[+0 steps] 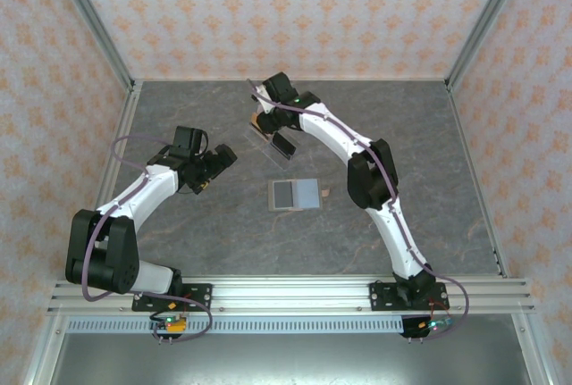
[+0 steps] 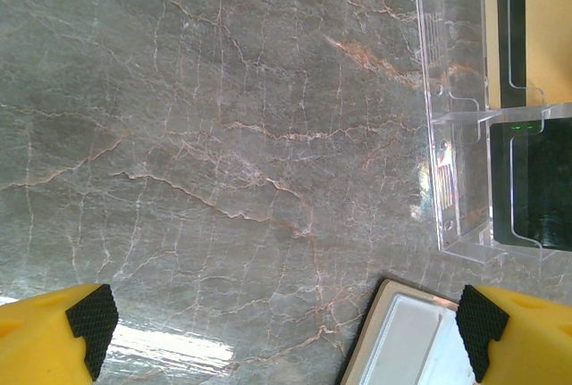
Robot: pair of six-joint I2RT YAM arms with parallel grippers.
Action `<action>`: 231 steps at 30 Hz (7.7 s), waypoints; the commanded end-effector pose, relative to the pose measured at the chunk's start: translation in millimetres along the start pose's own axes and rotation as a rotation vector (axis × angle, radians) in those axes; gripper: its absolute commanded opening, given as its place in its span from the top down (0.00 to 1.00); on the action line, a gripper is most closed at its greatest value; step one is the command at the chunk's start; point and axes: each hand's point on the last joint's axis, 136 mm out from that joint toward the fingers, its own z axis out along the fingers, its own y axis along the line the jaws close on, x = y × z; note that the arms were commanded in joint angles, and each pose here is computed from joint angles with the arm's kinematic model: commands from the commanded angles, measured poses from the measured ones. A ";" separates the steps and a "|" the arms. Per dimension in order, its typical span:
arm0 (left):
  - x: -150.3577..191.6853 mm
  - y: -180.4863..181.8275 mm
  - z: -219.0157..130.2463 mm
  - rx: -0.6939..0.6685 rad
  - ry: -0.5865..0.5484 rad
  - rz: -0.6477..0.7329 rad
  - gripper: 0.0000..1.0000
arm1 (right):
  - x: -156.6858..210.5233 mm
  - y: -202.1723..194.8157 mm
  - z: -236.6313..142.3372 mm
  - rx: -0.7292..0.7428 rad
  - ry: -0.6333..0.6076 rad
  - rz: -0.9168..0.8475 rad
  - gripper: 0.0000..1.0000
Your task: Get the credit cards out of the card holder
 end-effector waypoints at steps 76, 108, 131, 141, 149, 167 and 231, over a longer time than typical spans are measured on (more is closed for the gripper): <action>46.6 -8.3 -15.0 -0.003 0.028 0.136 0.00 | 237.6 58.7 -43.0 0.161 0.467 0.568 0.57; 112.3 -74.0 32.9 0.235 0.270 0.228 0.48 | 244.2 45.4 -44.5 0.239 0.461 0.567 0.76; 133.0 -81.1 77.4 0.202 0.320 0.203 0.74 | 255.1 50.9 -45.0 0.210 0.478 0.585 0.79; 134.3 -74.5 83.5 0.173 0.322 0.201 0.73 | 255.9 50.1 -48.5 0.209 0.466 0.590 0.79; 142.4 -82.5 82.9 0.220 0.356 0.208 0.75 | 254.1 52.1 -49.2 0.193 0.458 0.603 0.79; 137.3 -96.8 62.5 0.226 0.356 0.294 0.87 | 189.8 39.4 -111.1 0.102 0.222 0.677 0.59; 148.4 -120.6 98.6 0.191 0.438 0.339 0.73 | 234.7 14.7 -74.3 0.115 0.338 0.831 0.79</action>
